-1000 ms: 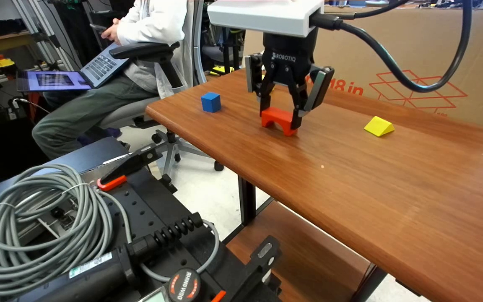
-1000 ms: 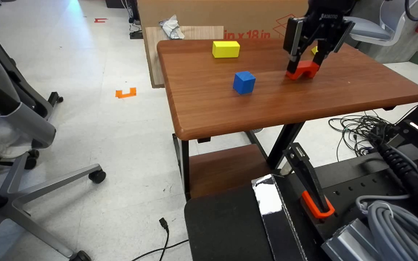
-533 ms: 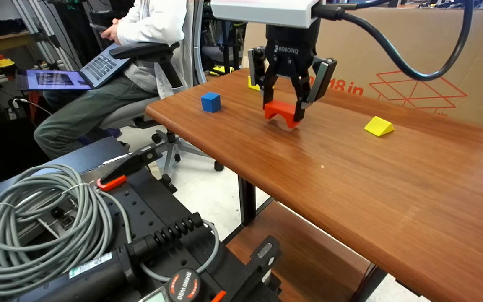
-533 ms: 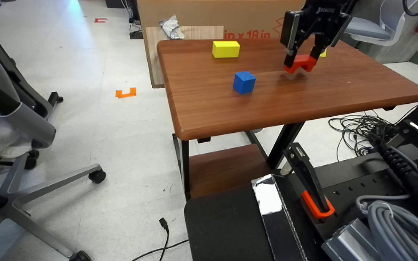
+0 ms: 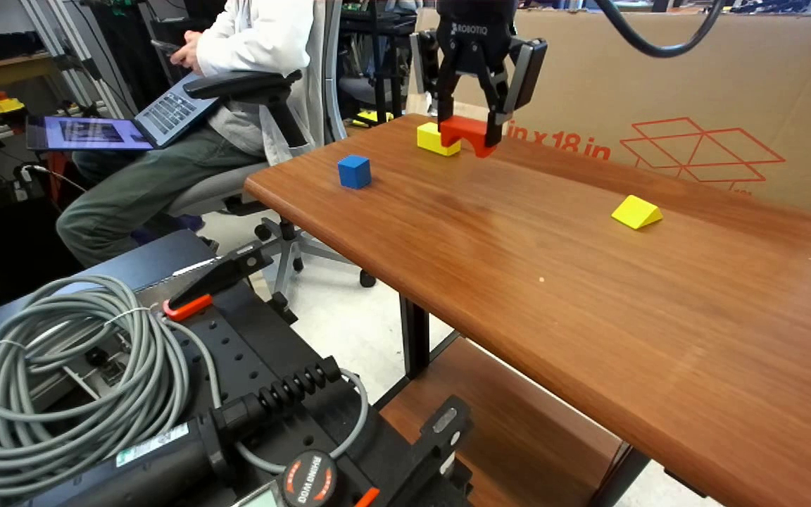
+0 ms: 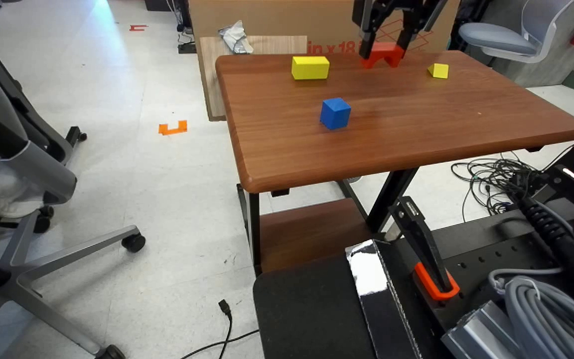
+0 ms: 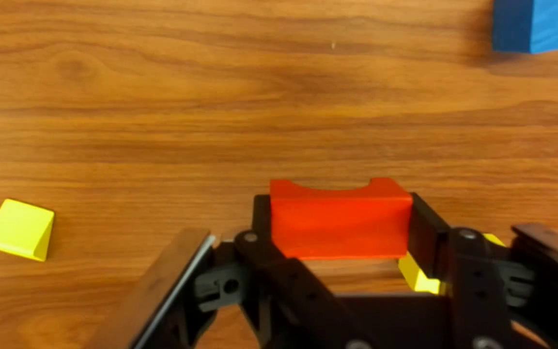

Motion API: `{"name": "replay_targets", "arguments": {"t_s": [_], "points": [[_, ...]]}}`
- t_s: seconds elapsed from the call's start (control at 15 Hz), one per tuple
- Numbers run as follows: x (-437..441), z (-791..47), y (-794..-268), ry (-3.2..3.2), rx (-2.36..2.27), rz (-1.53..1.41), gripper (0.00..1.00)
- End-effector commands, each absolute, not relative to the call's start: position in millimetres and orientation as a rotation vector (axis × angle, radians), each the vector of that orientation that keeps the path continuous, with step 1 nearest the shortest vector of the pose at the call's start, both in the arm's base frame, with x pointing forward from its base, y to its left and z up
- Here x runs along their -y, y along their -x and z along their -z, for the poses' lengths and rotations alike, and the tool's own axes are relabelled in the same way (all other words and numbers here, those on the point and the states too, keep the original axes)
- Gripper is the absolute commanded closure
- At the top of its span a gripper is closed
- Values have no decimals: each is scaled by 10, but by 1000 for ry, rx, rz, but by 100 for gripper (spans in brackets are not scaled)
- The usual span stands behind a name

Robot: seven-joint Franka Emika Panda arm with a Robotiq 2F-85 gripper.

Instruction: Put the red block on the yellow block

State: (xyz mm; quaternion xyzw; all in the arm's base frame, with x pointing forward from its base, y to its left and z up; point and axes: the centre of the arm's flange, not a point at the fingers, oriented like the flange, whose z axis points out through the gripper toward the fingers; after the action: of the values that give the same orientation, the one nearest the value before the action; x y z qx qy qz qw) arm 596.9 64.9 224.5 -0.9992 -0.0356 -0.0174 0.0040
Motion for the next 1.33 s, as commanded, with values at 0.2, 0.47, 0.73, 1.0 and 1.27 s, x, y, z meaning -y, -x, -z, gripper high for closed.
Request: {"name": "replay_targets", "arguments": {"t_s": [0.2,0.47,0.73,1.0,1.27], "points": [[-1085,-2544,-6244,3128,112,84,59],[-1261,-2605,-6358,3133,137,81,59],[-1429,-2562,-6485,3131,167,63,59],[-1575,-2400,-6660,3137,183,13,59],[-1691,-2318,-6727,3140,198,-18,59]]}}
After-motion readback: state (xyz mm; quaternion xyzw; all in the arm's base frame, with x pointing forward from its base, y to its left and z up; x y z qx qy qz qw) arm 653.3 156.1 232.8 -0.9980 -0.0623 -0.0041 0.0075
